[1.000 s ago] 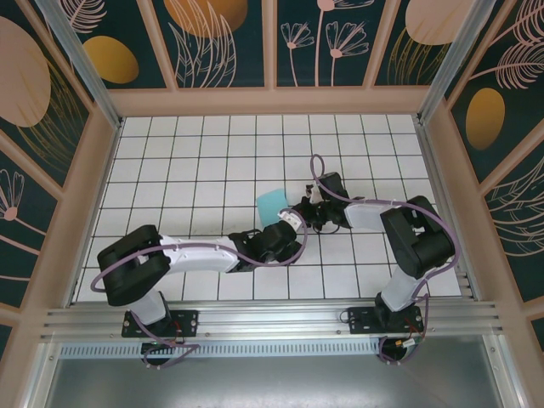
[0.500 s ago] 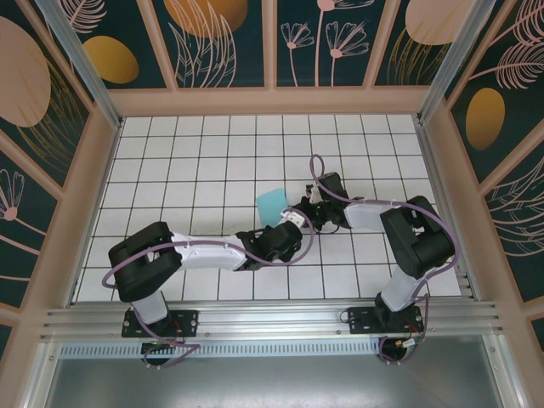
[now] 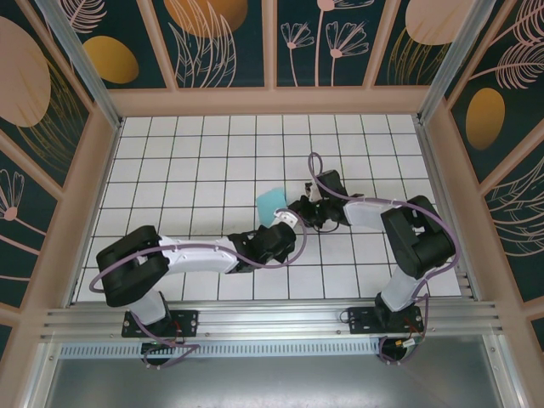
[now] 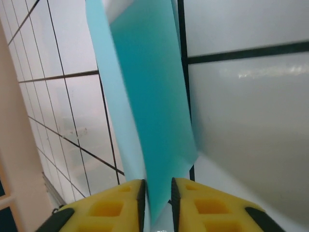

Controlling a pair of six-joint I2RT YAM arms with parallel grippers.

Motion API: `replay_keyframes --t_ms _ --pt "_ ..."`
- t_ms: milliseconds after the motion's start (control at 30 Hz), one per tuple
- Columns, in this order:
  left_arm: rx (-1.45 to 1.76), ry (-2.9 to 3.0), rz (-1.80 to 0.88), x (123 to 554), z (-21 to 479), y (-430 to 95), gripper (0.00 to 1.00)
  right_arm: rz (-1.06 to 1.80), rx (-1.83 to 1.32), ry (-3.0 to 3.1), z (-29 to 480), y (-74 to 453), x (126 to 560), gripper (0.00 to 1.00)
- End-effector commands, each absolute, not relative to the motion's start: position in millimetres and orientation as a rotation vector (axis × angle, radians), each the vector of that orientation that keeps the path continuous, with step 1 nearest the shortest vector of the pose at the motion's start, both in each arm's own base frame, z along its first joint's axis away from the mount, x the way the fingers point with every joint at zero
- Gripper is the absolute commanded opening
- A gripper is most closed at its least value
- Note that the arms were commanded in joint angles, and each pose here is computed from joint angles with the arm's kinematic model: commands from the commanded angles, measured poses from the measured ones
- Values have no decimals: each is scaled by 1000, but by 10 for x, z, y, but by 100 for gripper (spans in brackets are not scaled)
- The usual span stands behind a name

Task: Fold a paper plane with a square sheet of paper (pick it up from the middle)
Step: Third fold the triangle at the center of the table.

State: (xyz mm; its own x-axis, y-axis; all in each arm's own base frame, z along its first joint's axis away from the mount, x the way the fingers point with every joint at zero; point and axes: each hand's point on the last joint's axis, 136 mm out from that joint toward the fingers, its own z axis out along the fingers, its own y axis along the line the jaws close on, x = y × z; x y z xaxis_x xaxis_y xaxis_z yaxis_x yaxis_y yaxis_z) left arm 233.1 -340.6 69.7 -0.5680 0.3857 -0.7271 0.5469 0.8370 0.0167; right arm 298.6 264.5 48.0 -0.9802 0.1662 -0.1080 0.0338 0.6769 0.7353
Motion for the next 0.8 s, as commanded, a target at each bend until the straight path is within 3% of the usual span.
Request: replay_keyframes --t_ms 0,200,367,600,767 --pt "657 2214 -301 2325 801 -3397 0 1131 118 2690 617 2569 3085 29" --pt "679 2215 -374 2283 809 -3431 0 1062 100 2643 753 2493 3247 29" --pt "702 2231 -399 2279 774 -3399 0 1153 -7 2601 869 2692 3384 17" --pt "726 2247 -456 2268 763 -3401 0 1272 -154 2644 708 2950 3378 14" --pt "754 2268 -506 2256 720 -3449 0 1202 -266 2749 377 3009 3365 14"
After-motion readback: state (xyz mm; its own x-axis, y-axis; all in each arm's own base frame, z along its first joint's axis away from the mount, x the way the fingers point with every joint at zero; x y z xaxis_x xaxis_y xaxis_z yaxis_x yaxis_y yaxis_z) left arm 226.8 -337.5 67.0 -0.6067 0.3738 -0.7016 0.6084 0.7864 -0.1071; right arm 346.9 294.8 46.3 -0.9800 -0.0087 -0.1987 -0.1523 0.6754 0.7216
